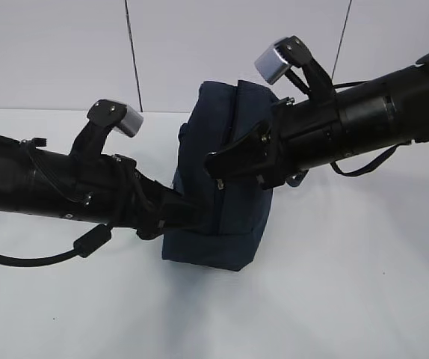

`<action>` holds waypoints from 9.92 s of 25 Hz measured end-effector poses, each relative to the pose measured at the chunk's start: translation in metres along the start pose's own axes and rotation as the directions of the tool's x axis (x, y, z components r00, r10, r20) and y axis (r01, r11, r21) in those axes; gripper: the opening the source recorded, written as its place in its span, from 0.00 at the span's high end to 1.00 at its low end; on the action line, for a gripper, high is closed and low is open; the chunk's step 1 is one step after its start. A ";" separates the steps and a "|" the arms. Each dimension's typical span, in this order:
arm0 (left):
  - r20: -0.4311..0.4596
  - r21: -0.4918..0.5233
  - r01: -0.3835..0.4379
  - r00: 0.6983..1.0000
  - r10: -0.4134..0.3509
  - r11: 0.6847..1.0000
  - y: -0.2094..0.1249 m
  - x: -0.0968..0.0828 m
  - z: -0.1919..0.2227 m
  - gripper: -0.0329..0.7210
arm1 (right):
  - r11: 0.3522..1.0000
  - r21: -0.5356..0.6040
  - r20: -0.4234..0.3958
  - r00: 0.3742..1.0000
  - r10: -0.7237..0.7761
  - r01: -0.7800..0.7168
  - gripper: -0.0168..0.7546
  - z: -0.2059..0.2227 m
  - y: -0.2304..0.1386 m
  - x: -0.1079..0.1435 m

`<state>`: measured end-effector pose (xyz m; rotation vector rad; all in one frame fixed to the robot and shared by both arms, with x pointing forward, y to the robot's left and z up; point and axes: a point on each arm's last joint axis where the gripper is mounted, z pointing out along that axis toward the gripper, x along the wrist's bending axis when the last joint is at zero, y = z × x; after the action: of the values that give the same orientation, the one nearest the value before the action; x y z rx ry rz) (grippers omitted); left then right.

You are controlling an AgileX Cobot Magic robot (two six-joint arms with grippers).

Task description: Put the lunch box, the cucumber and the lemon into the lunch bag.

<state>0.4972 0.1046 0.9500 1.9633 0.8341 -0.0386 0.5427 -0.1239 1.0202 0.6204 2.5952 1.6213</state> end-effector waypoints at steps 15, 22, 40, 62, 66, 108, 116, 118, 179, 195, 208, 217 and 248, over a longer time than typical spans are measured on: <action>-0.102 0.058 -0.129 0.986 0.135 0.990 -0.002 0.007 -0.004 0.40 | 0.998 0.056 -0.056 0.998 0.005 -0.001 0.95 0.000 -0.005 0.005; -0.077 0.068 -0.309 0.946 0.314 0.949 0.000 0.004 -0.007 0.40 | 0.998 0.059 -0.060 0.998 0.007 -0.003 0.95 0.000 -0.005 0.005; 0.022 -0.016 -0.364 0.931 0.364 0.931 0.002 0.000 0.003 0.87 | 0.998 0.063 -0.101 0.995 0.024 -0.018 0.95 -0.001 -0.005 0.009; 0.031 -0.025 -0.351 0.936 0.352 0.936 0.003 -0.001 0.003 0.94 | 0.990 0.117 0.044 0.995 -0.085 0.080 0.95 -0.005 0.010 -0.008; 0.032 -0.026 -0.350 0.936 0.351 0.936 0.003 -0.001 0.003 0.94 | 0.989 0.120 0.071 0.993 -0.090 0.081 0.95 -0.005 0.010 -0.010; 0.009 0.018 -0.304 0.953 0.304 0.953 -0.011 0.001 0.003 0.94 | 0.779 0.064 0.056 0.782 0.621 -0.623 0.95 0.007 0.004 -0.015; -0.006 0.029 -0.304 0.953 0.304 0.952 -0.012 0.003 0.003 0.94 | 0.743 0.020 0.063 0.743 0.666 -0.668 0.95 0.008 0.001 -0.025; -0.010 0.032 -0.304 0.953 0.304 0.952 -0.012 0.003 0.003 0.94 | 0.734 0.005 0.071 0.733 0.677 -0.679 0.95 0.003 0.000 -0.030; -0.061 0.051 -0.284 0.956 0.286 0.958 -0.012 0.008 0.002 0.94 | 0.756 0.046 -0.196 0.736 0.648 -0.653 0.95 0.019 0.010 -0.080; -0.092 0.070 -0.278 0.954 0.284 0.958 -0.013 0.012 0.002 0.94 | 0.756 0.222 -0.133 0.749 0.649 -0.615 0.95 0.039 0.021 -0.121; -0.110 0.077 -0.273 0.953 0.281 0.959 -0.013 0.013 0.002 0.94 | 0.594 0.280 -0.001 0.618 0.786 -0.754 0.95 0.037 0.023 -0.122; -0.130 0.089 -0.272 0.950 0.282 0.958 -0.013 0.015 0.001 0.94 | 0.420 0.274 0.060 0.451 0.891 -0.865 0.95 0.037 0.023 -0.122; -0.160 0.113 -0.245 0.952 0.261 0.963 -0.015 0.022 0.007 0.94 | 0.611 0.251 -0.006 0.630 0.777 -0.751 0.95 0.022 0.034 -0.120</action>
<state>0.5073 0.1152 0.9266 2.1702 0.6943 0.2536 0.6690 -0.1329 1.0168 1.9515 2.7837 1.4976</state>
